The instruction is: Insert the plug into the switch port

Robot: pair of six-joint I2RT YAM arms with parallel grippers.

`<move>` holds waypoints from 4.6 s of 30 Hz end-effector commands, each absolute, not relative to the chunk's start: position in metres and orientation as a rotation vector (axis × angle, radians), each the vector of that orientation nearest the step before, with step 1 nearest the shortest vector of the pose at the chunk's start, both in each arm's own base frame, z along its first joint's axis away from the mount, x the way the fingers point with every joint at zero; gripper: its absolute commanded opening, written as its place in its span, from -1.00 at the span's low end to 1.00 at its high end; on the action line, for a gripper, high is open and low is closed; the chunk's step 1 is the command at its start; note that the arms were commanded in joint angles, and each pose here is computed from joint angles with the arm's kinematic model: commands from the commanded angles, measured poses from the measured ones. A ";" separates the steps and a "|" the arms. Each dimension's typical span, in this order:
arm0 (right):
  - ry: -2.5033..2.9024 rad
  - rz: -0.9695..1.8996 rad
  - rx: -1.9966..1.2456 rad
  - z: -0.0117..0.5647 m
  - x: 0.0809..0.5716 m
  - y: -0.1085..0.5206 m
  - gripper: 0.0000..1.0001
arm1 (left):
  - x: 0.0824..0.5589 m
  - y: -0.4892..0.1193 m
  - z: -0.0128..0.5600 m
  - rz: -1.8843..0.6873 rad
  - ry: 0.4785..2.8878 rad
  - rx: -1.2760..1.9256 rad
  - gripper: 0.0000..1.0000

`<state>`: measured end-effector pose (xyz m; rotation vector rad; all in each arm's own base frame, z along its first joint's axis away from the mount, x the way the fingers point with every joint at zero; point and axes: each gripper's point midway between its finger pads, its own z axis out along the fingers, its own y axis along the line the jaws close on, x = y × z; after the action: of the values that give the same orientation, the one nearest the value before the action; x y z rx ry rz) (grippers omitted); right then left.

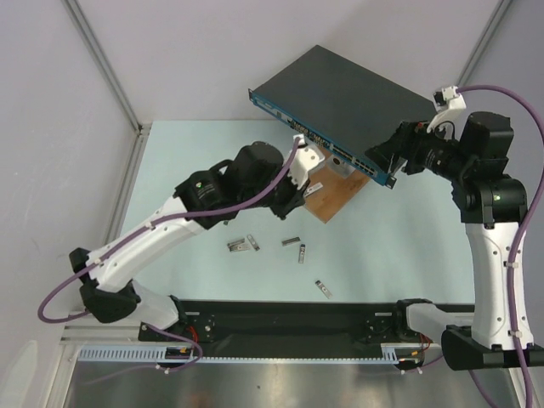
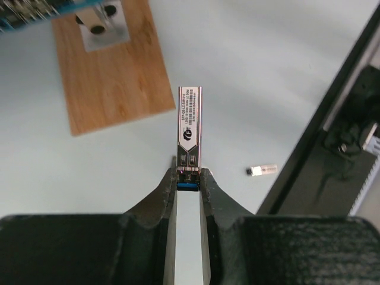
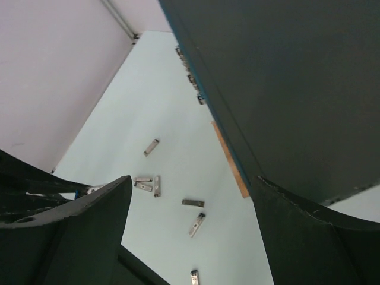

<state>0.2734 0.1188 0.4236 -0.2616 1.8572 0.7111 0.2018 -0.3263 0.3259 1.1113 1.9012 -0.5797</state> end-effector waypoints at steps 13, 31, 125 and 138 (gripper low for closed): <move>1.977 0.728 -0.177 0.386 0.302 0.073 0.72 | 0.283 -0.363 0.343 -0.391 1.830 1.002 -0.99; 2.013 0.867 0.274 0.341 0.305 0.010 0.75 | 0.306 -0.334 0.323 -0.463 2.024 0.850 -0.99; 1.936 1.160 0.207 0.306 0.321 0.066 -1.00 | 0.338 -0.419 0.339 -0.454 1.973 0.773 -0.99; 1.940 1.169 0.213 0.303 0.324 0.064 -1.00 | 0.320 -0.433 0.335 -0.505 1.948 0.868 -1.00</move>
<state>0.3329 0.0497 0.3047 0.3660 1.9380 1.1384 0.3317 -0.3969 0.3088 0.8320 2.0793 -0.3529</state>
